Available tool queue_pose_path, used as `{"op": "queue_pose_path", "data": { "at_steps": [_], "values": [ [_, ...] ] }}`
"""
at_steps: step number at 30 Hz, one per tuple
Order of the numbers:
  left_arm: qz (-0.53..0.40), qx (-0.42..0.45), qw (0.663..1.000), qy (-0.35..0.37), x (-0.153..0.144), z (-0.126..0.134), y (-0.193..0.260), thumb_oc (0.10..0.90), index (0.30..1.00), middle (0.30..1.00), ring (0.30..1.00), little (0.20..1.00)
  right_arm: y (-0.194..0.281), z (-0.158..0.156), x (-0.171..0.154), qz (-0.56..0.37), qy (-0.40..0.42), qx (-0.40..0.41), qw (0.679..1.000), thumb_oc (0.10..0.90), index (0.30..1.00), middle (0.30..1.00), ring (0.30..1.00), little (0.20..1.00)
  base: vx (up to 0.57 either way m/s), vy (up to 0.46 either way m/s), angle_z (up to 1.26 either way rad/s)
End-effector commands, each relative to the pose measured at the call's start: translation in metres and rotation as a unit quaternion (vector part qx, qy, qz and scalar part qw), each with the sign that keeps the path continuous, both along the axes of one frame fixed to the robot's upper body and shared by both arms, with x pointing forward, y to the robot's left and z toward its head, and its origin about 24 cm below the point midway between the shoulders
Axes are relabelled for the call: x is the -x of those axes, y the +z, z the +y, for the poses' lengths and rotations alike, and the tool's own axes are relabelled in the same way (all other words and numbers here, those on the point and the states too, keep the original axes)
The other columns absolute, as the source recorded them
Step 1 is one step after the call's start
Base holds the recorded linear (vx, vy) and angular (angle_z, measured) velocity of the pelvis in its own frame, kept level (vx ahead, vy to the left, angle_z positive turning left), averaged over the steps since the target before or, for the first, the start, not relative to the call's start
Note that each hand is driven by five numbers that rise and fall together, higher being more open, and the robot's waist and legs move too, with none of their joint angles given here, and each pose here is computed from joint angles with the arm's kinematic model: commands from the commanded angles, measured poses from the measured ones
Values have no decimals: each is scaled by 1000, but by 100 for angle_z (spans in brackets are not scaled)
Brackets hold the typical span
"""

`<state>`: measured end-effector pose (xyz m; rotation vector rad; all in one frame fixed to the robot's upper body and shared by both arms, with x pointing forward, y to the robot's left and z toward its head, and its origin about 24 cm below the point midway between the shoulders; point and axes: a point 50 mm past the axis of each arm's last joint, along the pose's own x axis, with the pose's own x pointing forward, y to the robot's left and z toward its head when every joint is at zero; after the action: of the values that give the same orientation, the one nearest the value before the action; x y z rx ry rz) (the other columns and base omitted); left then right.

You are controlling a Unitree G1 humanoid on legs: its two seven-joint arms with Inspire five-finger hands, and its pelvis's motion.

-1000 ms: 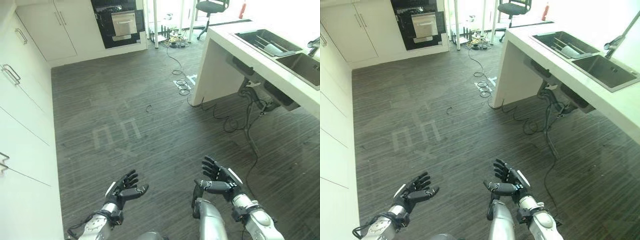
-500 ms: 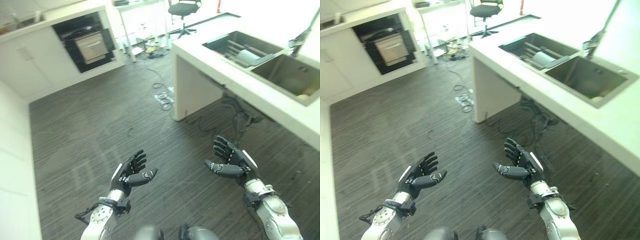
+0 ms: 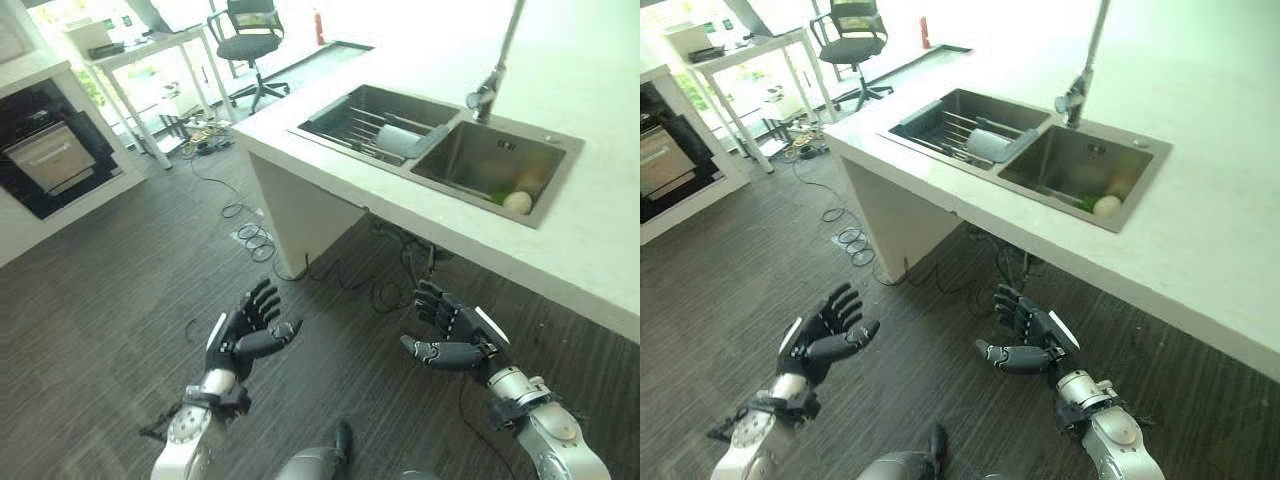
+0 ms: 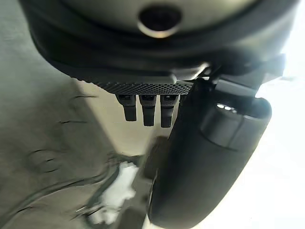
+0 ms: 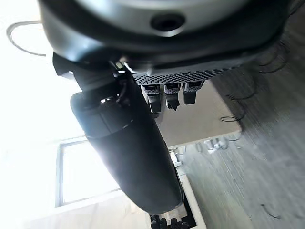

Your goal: Place the dishes in the dishwasher.

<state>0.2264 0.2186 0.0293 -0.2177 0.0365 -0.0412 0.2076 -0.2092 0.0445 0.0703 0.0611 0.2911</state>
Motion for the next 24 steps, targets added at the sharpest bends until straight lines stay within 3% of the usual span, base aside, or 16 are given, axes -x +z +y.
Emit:
{"op": "queue_pose_path", "data": {
  "at_steps": [1, 10, 14, 24],
  "values": [
    [-147, -62, 987, 2, -5, 13, 55, 800, 900, 900, 900, 900, 50, 5, -17, -148, 3, -30, 989, 800, 900, 900, 900, 900, 303, 280, 15],
    [-259, -100, 961, 18, 4, 15, 95, 800, 900, 900, 900, 900, 66, 18, -22, -194, 20, -45, 980, 800, 900, 900, 900, 900, 199, 167, 13],
    [-272, -101, 957, 28, 6, 18, 103, 800, 900, 900, 900, 900, 74, 13, -20, -219, 18, 3, 976, 800, 900, 900, 900, 900, 210, -145, -31],
    [-306, -93, 947, 19, 2, 5, 113, 800, 900, 900, 900, 900, 93, 15, -20, -248, 46, 4, 968, 800, 900, 900, 900, 900, 277, -198, -15]
  ]
}}
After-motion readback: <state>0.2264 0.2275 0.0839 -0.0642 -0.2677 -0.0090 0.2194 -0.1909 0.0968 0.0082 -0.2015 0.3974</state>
